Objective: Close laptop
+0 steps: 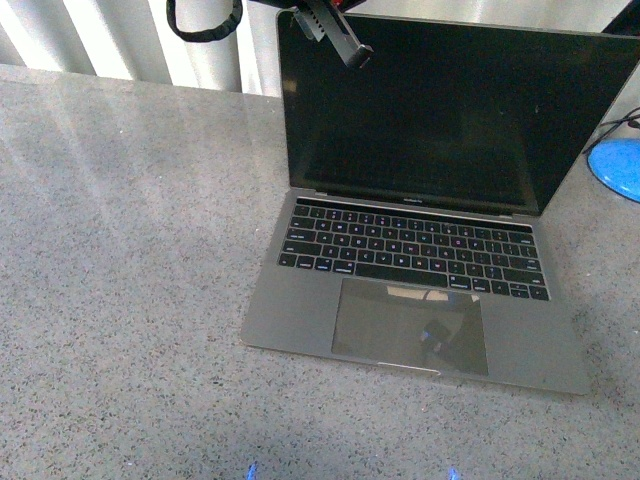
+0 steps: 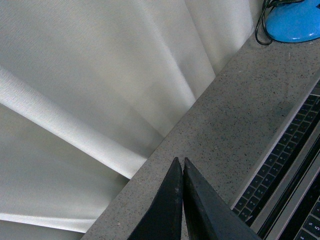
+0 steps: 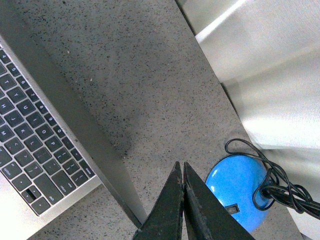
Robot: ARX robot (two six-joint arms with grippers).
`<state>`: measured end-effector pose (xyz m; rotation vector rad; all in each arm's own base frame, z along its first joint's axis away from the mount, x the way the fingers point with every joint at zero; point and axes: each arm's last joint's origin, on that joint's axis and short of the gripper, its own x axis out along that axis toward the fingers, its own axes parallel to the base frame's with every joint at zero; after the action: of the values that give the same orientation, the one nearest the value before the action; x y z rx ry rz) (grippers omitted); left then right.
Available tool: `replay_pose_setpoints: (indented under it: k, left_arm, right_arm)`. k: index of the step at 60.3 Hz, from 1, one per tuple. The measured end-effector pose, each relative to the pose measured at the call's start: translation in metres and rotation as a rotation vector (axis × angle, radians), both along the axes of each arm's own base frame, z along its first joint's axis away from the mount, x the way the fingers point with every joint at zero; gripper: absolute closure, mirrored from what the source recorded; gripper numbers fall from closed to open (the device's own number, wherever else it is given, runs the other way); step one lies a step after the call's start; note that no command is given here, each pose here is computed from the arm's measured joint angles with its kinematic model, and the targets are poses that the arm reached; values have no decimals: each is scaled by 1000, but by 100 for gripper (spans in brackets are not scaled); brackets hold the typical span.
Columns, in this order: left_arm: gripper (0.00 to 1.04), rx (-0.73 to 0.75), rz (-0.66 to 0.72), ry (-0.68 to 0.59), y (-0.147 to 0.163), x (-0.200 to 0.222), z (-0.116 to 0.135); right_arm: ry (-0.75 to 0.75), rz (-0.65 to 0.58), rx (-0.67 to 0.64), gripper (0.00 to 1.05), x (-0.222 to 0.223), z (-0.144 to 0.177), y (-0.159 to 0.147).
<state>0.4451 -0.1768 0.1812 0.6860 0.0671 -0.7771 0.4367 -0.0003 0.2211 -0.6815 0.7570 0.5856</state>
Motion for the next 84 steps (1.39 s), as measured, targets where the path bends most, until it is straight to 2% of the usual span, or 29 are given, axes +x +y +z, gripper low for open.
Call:
replay_pose_setpoints:
  k: [34, 71, 84]
  left_arm:
    - [101, 91, -54, 29, 13, -5, 3]
    - [101, 165, -144, 192, 23, -35, -18]
    - [101, 180, -153, 200, 24, -39, -21]
  right_arm:
    - [59, 58, -8, 104, -23, -14, 13]
    - [94, 96, 3, 104, -43, -27, 27]
    - [112, 93, 27, 104, -61, -37, 31]
